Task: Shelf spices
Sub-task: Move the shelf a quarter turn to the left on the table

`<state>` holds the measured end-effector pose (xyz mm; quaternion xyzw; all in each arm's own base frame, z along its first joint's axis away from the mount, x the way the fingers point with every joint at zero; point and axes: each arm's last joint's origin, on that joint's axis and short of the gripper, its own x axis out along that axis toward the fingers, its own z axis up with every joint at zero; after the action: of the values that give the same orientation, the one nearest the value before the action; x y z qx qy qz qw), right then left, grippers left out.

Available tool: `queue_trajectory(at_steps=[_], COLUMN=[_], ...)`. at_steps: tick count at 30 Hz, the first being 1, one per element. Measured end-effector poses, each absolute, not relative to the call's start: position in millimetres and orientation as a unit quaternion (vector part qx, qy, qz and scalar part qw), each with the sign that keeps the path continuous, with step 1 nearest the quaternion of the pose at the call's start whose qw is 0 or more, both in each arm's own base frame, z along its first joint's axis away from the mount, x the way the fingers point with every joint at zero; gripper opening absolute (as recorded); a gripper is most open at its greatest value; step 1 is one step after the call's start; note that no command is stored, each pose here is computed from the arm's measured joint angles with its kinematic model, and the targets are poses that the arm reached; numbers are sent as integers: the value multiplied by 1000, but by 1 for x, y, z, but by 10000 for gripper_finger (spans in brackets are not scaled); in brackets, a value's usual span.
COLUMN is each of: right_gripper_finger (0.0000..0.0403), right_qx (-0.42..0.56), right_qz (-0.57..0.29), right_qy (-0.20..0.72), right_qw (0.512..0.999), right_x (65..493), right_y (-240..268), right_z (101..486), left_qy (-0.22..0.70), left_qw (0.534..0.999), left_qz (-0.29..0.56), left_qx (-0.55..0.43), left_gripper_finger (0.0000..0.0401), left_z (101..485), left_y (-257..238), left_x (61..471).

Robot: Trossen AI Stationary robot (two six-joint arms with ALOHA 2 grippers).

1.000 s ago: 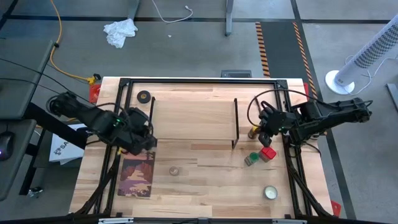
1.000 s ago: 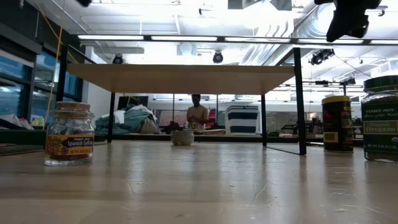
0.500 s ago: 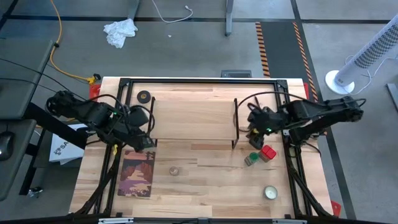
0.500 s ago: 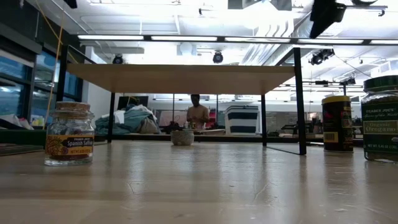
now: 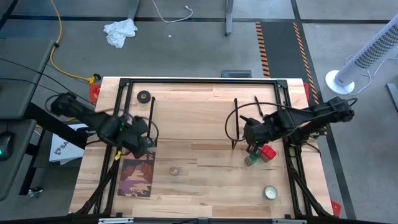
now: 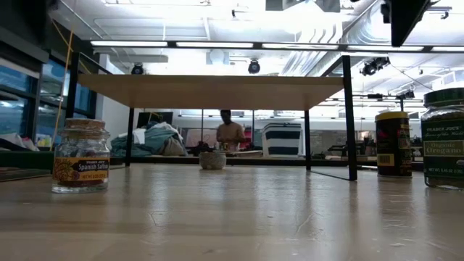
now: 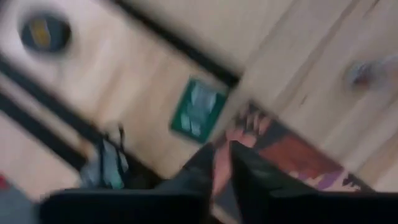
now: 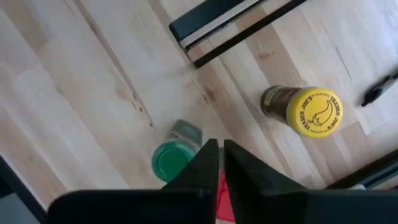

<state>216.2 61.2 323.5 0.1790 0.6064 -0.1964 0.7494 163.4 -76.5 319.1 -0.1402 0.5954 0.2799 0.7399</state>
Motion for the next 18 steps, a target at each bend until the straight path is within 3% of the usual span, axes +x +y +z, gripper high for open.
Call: queue_trajectory(at_steps=[6,12,18], right_gripper_finger=[4,2,1], right_qx=[178,174,160], right_qz=[-217,-200,-195], right_qy=[583,570,568], right_qw=[762,778,784], right_x=[208,213,213], right_y=[68,69,69], right_z=[328,329,329], left_qy=[614,588,544], left_qw=[660,663,677], left_qz=[381,389,414], left_qx=[-206,-252,-274], left_gripper_finger=[3,1,1], left_z=[264,226,219], left_y=[-83,-81,-69], left_x=[149,154,164])
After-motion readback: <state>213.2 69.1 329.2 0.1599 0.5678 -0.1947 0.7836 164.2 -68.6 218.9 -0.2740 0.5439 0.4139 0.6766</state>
